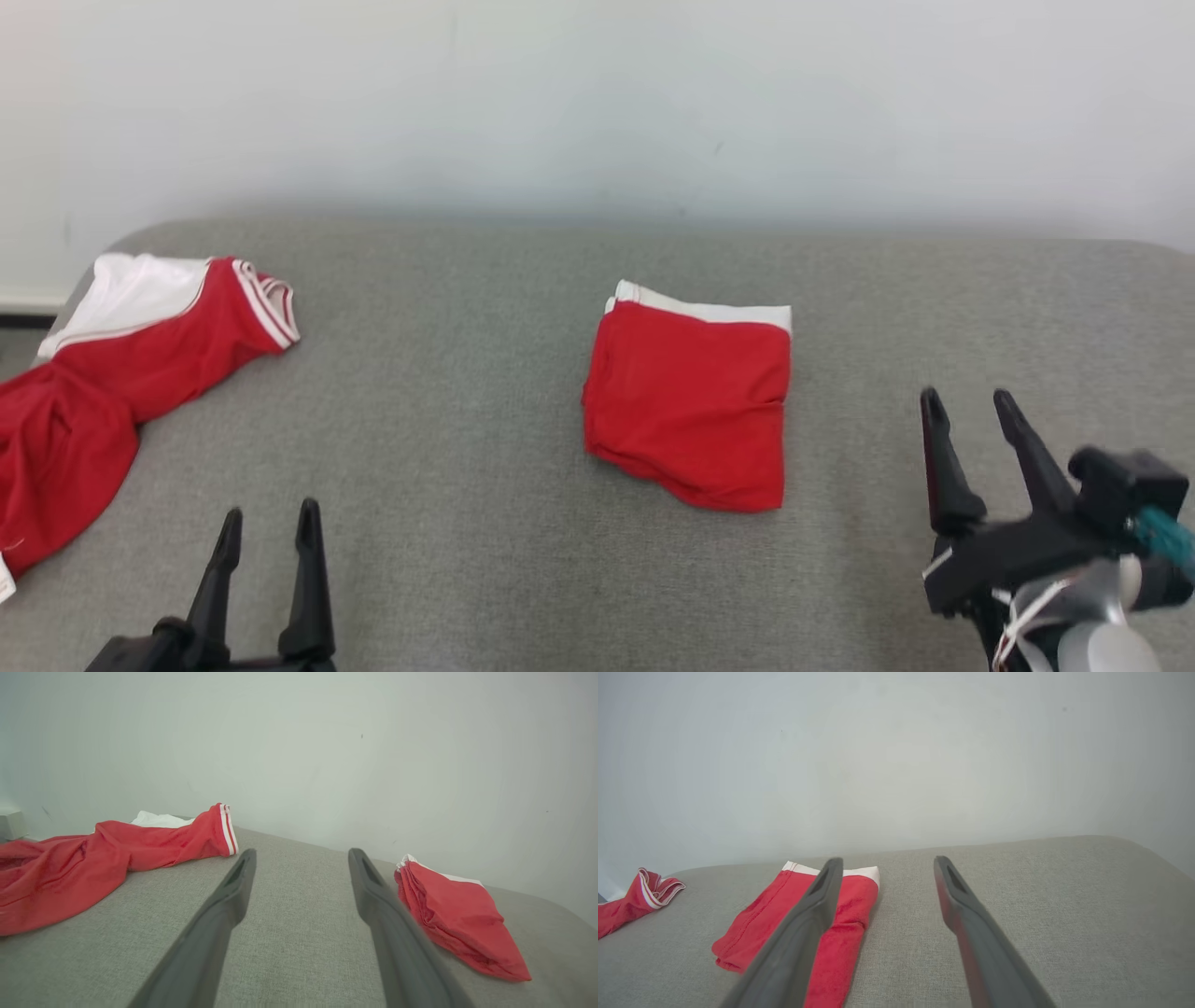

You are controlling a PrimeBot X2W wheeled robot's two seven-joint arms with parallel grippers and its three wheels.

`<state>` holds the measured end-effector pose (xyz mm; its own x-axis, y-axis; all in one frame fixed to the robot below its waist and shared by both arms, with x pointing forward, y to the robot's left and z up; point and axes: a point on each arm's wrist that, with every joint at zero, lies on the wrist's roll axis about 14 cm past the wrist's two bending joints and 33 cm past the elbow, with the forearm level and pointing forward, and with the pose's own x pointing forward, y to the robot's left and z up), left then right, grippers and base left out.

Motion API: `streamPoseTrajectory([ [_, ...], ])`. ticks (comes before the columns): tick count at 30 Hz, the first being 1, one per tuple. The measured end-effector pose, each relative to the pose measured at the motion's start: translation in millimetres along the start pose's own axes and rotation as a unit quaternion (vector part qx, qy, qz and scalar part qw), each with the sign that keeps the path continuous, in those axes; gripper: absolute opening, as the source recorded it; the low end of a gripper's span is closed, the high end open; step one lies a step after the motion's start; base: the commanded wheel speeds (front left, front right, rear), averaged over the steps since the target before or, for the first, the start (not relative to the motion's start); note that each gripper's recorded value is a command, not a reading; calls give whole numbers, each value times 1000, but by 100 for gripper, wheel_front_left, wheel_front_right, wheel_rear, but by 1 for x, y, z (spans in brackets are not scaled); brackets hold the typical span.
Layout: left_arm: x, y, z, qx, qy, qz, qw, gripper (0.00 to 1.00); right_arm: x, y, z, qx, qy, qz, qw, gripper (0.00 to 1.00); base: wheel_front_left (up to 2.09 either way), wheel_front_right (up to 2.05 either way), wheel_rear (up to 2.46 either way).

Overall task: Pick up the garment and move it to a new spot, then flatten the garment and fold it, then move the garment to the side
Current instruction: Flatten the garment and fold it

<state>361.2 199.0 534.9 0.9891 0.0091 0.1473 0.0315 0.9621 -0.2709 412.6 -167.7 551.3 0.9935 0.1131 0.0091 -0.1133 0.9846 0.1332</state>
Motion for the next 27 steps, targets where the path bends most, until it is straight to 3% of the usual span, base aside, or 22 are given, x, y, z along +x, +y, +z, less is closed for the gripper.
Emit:
streamPoseTrajectory([
  [14,-10,-8,-30,4,40,-23,999,100,-52,-37,-31,14,-10,-63,998,100,0,0,0],
  [27,-16,0,-50,6,71,-15,997,100,-54,-34,-47,41,9,-62,997,100,0,0,0],
])
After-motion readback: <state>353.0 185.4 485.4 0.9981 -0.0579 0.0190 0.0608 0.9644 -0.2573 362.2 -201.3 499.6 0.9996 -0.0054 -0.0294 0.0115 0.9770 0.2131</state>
